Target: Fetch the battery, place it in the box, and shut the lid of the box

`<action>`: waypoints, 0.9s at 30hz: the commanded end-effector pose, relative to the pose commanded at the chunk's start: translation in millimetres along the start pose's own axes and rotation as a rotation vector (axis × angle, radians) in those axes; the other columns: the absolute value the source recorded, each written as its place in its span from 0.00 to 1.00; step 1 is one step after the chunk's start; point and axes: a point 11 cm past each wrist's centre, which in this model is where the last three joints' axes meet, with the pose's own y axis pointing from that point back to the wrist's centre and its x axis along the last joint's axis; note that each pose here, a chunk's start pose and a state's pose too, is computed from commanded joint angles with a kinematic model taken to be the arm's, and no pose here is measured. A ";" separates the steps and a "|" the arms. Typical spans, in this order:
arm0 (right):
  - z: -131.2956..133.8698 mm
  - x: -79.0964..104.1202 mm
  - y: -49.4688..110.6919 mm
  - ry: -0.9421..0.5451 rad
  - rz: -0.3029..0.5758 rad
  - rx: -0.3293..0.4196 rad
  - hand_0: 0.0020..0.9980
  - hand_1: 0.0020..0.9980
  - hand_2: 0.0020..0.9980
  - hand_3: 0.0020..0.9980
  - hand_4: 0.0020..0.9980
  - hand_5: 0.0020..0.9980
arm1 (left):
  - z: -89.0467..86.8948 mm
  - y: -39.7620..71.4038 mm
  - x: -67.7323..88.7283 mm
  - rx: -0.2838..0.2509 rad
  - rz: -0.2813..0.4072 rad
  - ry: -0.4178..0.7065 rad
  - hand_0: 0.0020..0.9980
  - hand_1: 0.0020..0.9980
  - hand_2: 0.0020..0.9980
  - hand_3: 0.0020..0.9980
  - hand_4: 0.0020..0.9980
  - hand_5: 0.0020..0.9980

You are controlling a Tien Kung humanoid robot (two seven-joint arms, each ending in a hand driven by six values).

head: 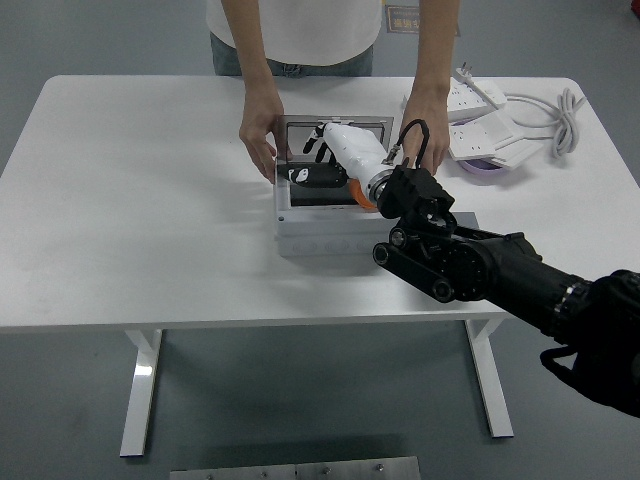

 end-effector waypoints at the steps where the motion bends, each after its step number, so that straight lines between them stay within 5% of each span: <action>1: 0.1 1.2 0.0 -0.002 0.005 -0.005 0.58 0.46 0.52 0.58 0.94 0.67 | -0.2 0.0 0.2 0.001 0.001 0.000 0.51 0.68 0.53 0.51 0.36 0.00; 3: 0.1 3.2 0.0 -0.003 0.013 -0.017 0.58 0.46 0.52 0.58 0.94 0.67 | -1.1 -0.2 0.7 0.004 0.002 0.000 0.51 0.68 0.53 0.51 0.36 0.00; 4: 0.1 3.8 0.0 -0.002 0.016 -0.022 0.20 0.27 0.35 0.40 0.57 0.30 | -1.5 -0.2 0.9 0.005 0.003 0.000 0.51 0.68 0.53 0.51 0.35 0.00; 9: 0.6 5.7 0.8 0.009 0.024 -0.048 0.20 0.27 0.35 0.40 0.57 0.30 | -3.0 -0.5 1.6 0.010 0.006 0.000 0.51 0.68 0.53 0.51 0.35 0.00; 10: 0.8 5.7 0.9 0.010 0.024 -0.051 0.09 0.20 0.26 0.28 0.05 0.12 | -3.1 -0.5 1.6 0.011 0.006 0.000 0.50 0.67 0.53 0.51 0.34 0.00; 27: -5.3 19.1 0.7 0.053 -0.011 -0.084 0.03 0.16 0.22 0.25 0.06 0.02 | -12.1 -2.6 -1.6 0.030 0.003 0.000 0.50 0.67 0.53 0.51 0.33 0.00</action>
